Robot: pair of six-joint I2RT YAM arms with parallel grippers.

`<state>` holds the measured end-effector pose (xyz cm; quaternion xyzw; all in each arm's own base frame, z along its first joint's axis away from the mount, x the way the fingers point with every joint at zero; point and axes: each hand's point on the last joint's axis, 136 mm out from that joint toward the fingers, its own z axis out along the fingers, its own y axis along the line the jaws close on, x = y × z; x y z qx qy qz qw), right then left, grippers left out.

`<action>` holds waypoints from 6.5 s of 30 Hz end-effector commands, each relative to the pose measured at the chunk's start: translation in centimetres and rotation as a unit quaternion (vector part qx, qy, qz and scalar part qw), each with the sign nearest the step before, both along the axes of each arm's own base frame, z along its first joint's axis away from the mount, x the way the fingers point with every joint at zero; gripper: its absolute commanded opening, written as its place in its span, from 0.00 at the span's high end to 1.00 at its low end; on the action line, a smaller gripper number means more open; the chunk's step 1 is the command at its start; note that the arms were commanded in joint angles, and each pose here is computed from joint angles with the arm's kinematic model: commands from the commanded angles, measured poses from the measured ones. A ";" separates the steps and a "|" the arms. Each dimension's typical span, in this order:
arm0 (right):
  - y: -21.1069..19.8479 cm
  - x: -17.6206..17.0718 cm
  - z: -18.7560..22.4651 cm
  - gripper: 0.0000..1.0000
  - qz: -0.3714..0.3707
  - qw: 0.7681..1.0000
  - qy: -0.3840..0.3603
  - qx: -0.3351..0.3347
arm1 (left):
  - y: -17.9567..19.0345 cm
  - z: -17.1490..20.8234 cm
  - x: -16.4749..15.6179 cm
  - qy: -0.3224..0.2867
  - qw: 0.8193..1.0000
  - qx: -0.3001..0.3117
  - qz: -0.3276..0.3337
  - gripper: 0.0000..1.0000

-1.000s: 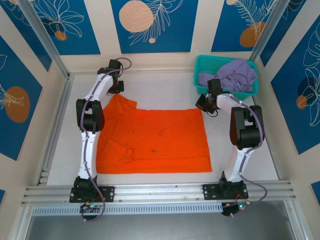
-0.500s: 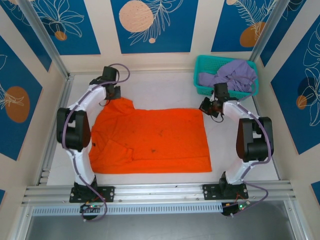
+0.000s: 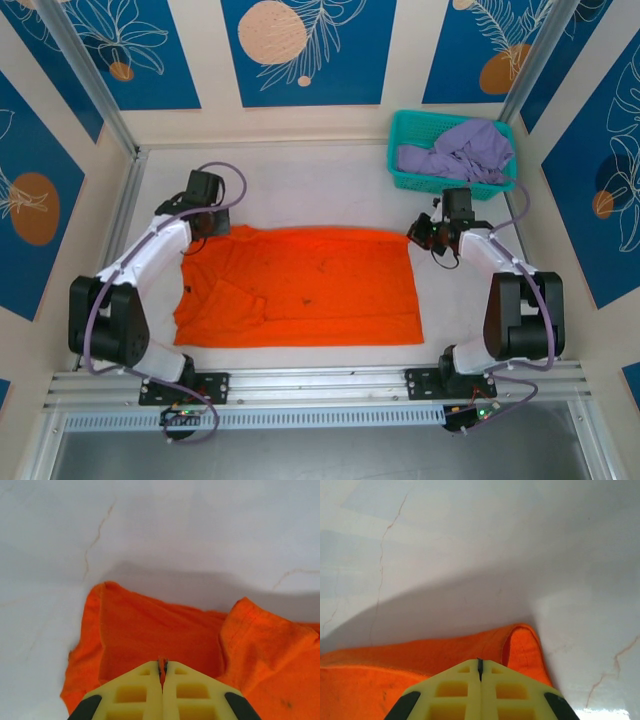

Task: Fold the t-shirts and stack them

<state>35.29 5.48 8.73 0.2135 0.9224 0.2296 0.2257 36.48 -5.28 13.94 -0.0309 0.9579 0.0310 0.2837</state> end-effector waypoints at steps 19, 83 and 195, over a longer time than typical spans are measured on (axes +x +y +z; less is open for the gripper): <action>-0.2 -4.0 -1.2 0.95 -0.025 0.999 0.040 0.013 | 3.1 -2.1 -12.0 0.085 0.991 -0.014 0.104 0.81; 17.9 3.8 5.9 0.43 0.117 0.985 -0.036 0.119 | 9.5 0.1 0.0 0.134 0.955 -0.062 0.259 0.42; 39.5 -12.8 -1.6 1.00 0.569 0.811 0.097 0.093 | 3.7 -11.9 -2.9 0.293 0.921 -0.133 0.220 0.66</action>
